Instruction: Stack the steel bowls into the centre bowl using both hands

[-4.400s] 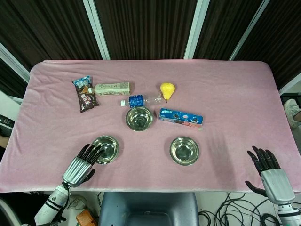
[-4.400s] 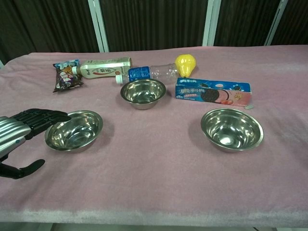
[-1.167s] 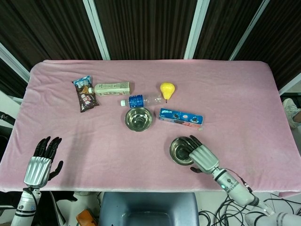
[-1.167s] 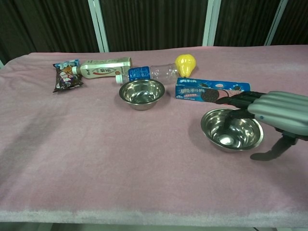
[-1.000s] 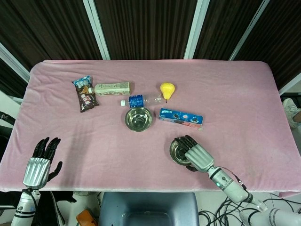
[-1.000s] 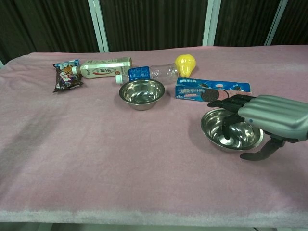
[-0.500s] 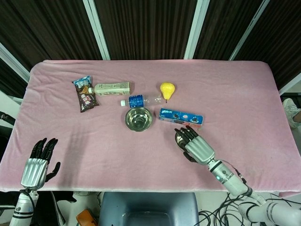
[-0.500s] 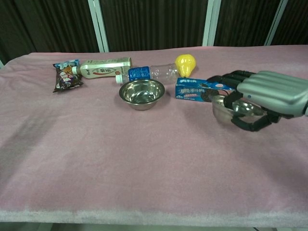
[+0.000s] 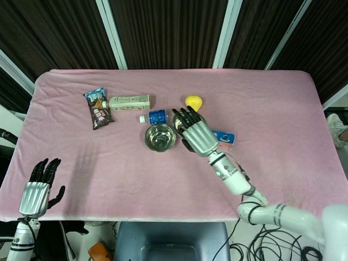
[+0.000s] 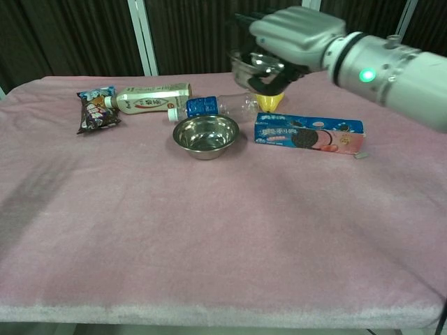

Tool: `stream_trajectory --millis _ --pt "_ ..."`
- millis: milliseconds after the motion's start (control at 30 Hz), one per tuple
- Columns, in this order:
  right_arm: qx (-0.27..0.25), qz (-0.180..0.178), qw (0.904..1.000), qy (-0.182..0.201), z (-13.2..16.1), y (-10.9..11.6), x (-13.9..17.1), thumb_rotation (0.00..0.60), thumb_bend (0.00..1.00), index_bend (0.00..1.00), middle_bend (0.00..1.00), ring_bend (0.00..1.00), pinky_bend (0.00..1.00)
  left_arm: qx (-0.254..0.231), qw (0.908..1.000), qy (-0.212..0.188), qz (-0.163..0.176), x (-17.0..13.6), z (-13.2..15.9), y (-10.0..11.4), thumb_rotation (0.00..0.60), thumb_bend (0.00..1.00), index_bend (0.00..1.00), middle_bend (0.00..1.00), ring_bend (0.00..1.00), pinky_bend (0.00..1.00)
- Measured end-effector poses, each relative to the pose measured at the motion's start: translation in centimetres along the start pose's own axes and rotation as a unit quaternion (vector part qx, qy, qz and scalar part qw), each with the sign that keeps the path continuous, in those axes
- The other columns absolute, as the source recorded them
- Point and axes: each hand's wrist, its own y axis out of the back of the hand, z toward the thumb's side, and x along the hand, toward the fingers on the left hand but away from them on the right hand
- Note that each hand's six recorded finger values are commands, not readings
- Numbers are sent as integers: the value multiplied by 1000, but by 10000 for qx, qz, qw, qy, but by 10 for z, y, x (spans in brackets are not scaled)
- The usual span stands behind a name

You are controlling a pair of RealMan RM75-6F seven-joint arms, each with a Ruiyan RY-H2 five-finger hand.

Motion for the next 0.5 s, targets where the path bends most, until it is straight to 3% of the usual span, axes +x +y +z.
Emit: stream_trajectory --millis 167,367,433,500 --pt "8 204 9998 50 47 -19 -37 600 578 720 75 0 0 1 10000 21 -4 0 -3 1 600 383 0 84 1 98" --pt "-18 591 9982 -35 84 -52 -63 600 577 708 85 0 0 0 10000 43 15 -2 -5 4 600 384 0 74 2 99" --pt "-15 694 9976 -51 95 -61 -69 600 577 662 84 0 0 -16 10000 64 54 -3 -7 7 600 383 0 74 1 99" --pt "110 762 9970 -36 103 -66 -73 600 570 538 72 0 0 -22 9999 88 61 -4 -9 8 600 384 0 74 1 98"
